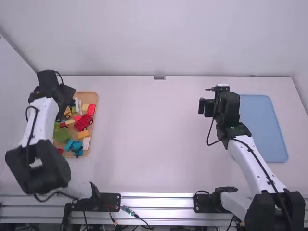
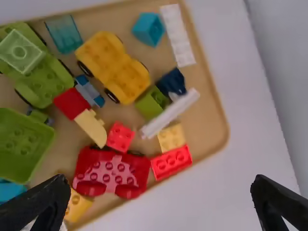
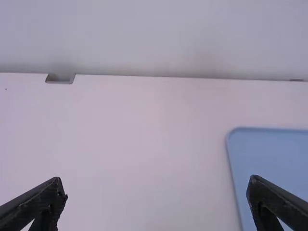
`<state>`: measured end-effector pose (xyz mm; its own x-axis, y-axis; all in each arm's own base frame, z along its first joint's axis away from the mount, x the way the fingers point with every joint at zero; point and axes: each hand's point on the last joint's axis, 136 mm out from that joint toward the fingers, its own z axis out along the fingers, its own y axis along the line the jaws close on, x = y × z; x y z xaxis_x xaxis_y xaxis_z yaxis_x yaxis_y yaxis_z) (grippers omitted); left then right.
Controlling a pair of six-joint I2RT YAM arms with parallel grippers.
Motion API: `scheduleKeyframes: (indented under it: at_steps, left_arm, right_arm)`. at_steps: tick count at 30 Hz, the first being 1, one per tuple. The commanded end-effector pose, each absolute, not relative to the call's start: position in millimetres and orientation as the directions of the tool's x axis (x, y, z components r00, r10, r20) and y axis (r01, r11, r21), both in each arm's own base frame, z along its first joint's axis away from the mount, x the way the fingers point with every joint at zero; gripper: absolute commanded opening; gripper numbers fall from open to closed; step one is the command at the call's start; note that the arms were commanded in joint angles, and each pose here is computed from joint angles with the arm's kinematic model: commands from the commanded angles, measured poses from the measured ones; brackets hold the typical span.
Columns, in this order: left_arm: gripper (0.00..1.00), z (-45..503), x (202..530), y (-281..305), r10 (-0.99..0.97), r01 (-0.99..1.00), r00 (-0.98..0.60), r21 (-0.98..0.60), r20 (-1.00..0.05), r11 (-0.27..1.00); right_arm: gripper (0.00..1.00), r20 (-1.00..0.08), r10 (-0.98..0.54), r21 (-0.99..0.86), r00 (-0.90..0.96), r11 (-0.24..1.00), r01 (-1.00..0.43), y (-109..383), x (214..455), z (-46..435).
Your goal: Assemble lego blocks to make yellow taxi
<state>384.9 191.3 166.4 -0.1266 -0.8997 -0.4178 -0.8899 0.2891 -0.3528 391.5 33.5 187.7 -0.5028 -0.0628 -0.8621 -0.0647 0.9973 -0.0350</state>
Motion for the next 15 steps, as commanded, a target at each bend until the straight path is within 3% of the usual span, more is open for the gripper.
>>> scheduleKeyframes:
  at_steps: [1, 6, 11, 15]
  left_arm:
    - [0.99, 157.7, 406.6, 210.3, -0.939, -0.907, -0.086, -0.363, -0.332, 0.212]
    - [0.99, 118.9, 426.3, 248.4, -0.976, -0.952, 0.093, -0.305, -0.197, -0.03]
    - [1.0, 72.5, 444.2, 252.5, -0.992, -0.953, 0.125, -0.281, -0.014, -0.116]
    - [0.95, 38.9, 443.6, 253.1, -0.983, -0.954, 0.17, -0.237, 0.068, -0.181]
  right_arm:
    - [0.99, -0.871, -0.06, -0.034, -0.488, 0.997, -0.062, 34.1, 394.6, 195.7]
    - [0.99, -0.869, -0.06, -0.034, -0.491, 0.997, -0.062, 33.9, 394.2, 194.9]
    - [0.99, -0.869, -0.061, -0.034, -0.492, 0.997, -0.063, 34.1, 394.1, 194.8]
    - [0.99, -0.868, -0.061, -0.034, -0.493, 0.997, -0.063, 34.0, 393.8, 194.4]
